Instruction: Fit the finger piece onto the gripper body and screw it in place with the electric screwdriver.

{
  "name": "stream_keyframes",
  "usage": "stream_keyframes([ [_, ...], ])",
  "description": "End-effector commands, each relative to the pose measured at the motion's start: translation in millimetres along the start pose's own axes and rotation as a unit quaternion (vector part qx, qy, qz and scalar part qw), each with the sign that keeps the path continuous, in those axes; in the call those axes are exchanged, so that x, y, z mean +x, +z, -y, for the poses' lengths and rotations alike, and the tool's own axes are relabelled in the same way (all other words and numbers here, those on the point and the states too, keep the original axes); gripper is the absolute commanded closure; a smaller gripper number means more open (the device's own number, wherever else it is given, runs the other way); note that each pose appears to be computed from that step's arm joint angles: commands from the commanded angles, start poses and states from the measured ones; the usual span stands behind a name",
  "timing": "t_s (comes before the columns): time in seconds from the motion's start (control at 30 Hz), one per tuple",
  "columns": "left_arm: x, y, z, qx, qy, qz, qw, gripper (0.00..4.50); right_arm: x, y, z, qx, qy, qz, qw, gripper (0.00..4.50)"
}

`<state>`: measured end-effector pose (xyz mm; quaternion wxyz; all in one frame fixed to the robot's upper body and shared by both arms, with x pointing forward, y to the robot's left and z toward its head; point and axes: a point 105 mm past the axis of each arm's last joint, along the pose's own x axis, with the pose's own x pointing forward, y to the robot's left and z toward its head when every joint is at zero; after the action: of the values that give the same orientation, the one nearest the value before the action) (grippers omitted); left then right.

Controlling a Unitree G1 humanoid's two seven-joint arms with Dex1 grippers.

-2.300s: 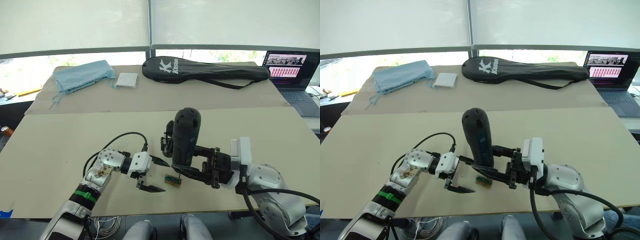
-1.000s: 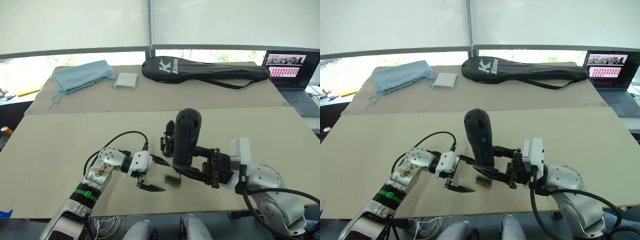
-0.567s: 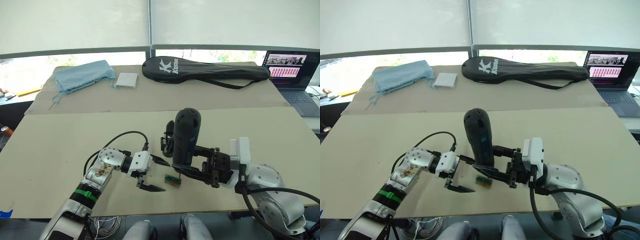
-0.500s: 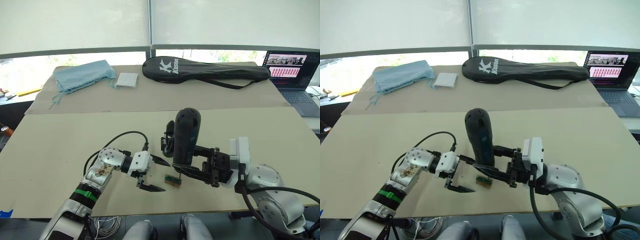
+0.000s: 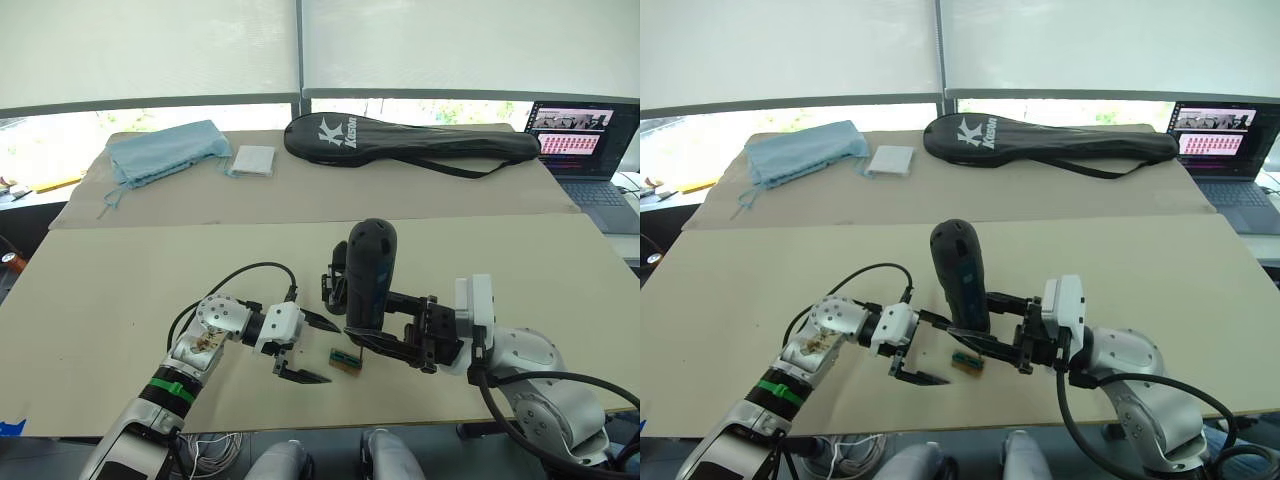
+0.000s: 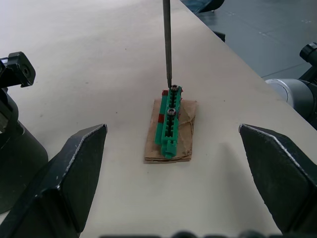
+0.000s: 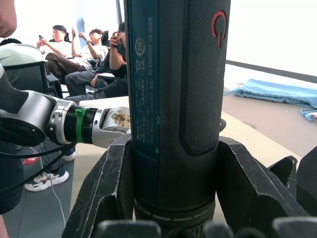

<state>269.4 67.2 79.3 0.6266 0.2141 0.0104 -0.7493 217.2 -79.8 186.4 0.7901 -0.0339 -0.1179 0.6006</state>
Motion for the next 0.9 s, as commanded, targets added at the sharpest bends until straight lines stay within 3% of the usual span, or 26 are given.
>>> stream_keyframes([
  [0.03,0.2,6.8,-2.8,0.018,0.000,0.004,1.000,0.00,2.9,19.2,-8.0,-0.033,0.018,0.035,0.999,2.62],
  [0.9,2.3,8.8,-3.0,0.022,-0.005,0.005,1.000,0.00,0.4,25.7,-8.2,-0.052,0.022,0.029,0.998,2.62],
])
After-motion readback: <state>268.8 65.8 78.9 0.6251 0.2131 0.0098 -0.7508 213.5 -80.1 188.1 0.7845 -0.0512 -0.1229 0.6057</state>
